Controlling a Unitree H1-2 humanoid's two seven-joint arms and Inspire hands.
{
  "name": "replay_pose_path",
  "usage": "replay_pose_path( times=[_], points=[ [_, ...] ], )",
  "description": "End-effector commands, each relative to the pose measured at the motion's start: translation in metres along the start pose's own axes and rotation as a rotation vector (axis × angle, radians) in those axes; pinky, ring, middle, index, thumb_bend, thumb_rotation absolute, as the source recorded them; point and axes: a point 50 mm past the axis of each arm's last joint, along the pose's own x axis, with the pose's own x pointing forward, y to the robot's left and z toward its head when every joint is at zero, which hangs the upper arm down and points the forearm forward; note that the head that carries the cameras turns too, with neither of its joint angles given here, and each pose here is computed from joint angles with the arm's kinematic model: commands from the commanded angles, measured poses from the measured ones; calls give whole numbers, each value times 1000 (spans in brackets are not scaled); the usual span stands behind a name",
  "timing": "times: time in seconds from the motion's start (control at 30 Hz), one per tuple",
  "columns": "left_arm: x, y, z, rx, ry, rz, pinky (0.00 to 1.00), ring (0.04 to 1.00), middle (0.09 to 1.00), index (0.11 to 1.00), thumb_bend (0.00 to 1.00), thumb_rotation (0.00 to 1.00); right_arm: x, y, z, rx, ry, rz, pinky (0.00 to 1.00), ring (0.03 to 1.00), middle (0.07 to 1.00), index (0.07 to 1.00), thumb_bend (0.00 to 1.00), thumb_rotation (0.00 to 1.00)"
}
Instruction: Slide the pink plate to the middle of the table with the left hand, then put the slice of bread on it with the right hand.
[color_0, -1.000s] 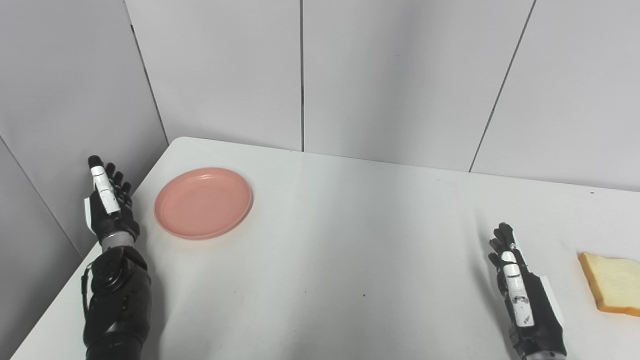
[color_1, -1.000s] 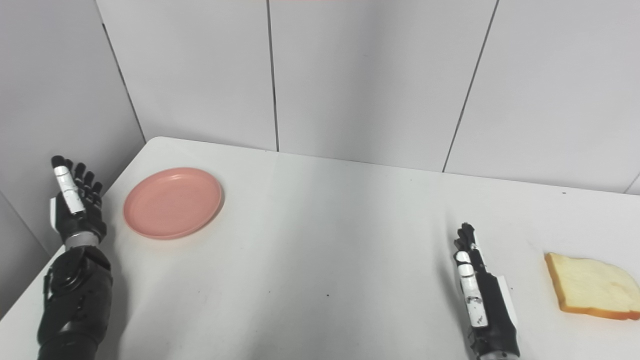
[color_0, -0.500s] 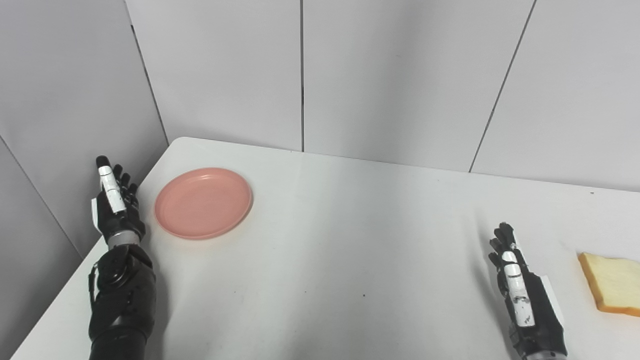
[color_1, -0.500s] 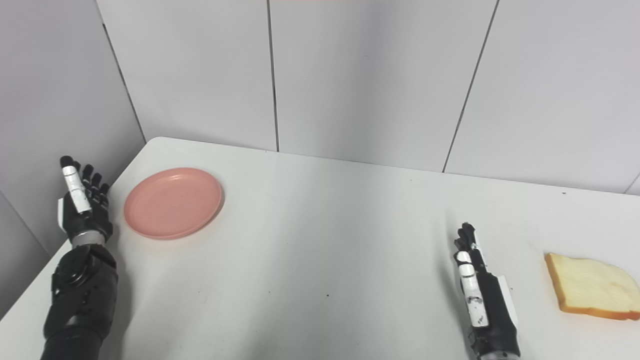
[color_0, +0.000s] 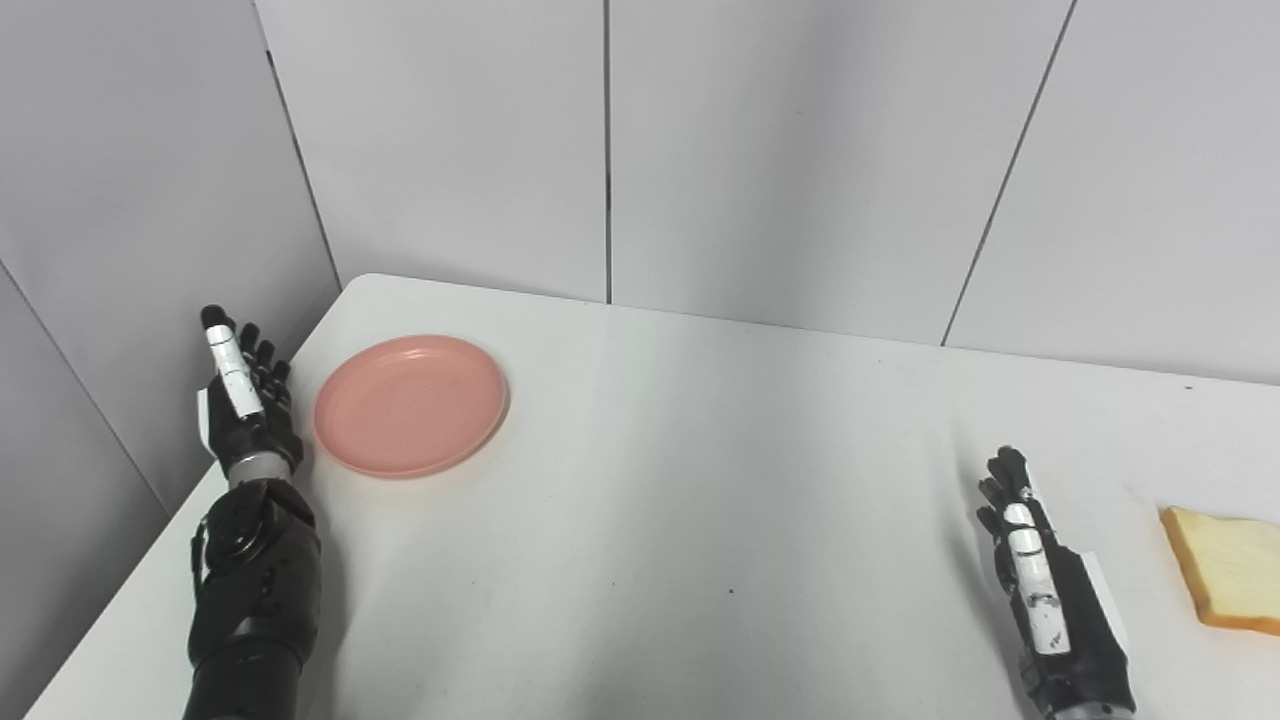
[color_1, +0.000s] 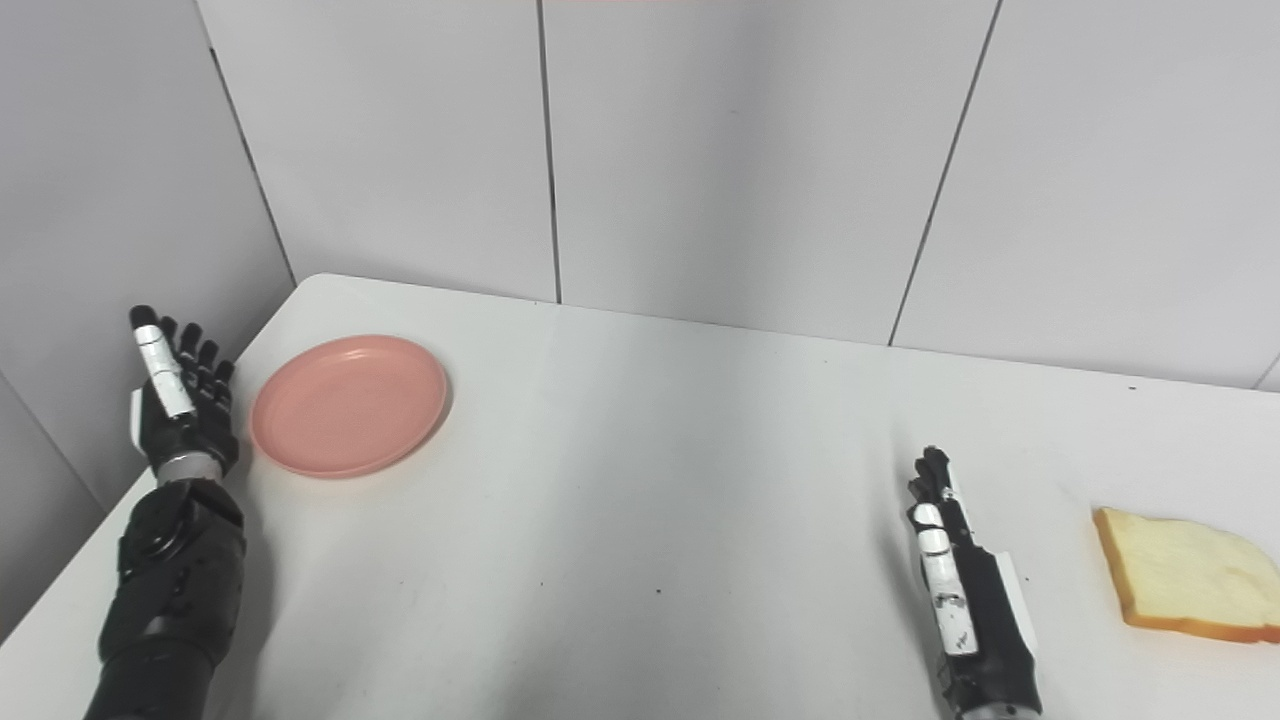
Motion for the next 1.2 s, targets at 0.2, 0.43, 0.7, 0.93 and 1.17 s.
replay_pose_path(
  times=[0.2,0.43,0.7,0.93,1.17],
  points=[
    [6,-21,7,40,-42,-61,1000,988,979,997,885,922,9,-1,16,6,-90,-1,1000,1000,1000,1000,215,1000],
    [4,-29,1,16,-20,-103,1000,1000,985,1000,884,911,10,0,17,-4,-85,5,1000,1000,1000,1000,224,1000],
    [1,-38,-6,10,-6,-147,1000,997,992,1000,913,897,10,1,14,16,-84,15,1000,1000,1000,1000,235,1000],
    [-5,-51,-15,-1,27,-193,989,985,979,994,923,889,10,3,10,57,-77,28,1000,1000,1000,1000,287,1000],
    [-15,-70,-28,21,83,-294,983,990,995,1000,930,903,12,4,5,24,-81,23,1000,1000,1000,1000,288,1000]
  ],
)
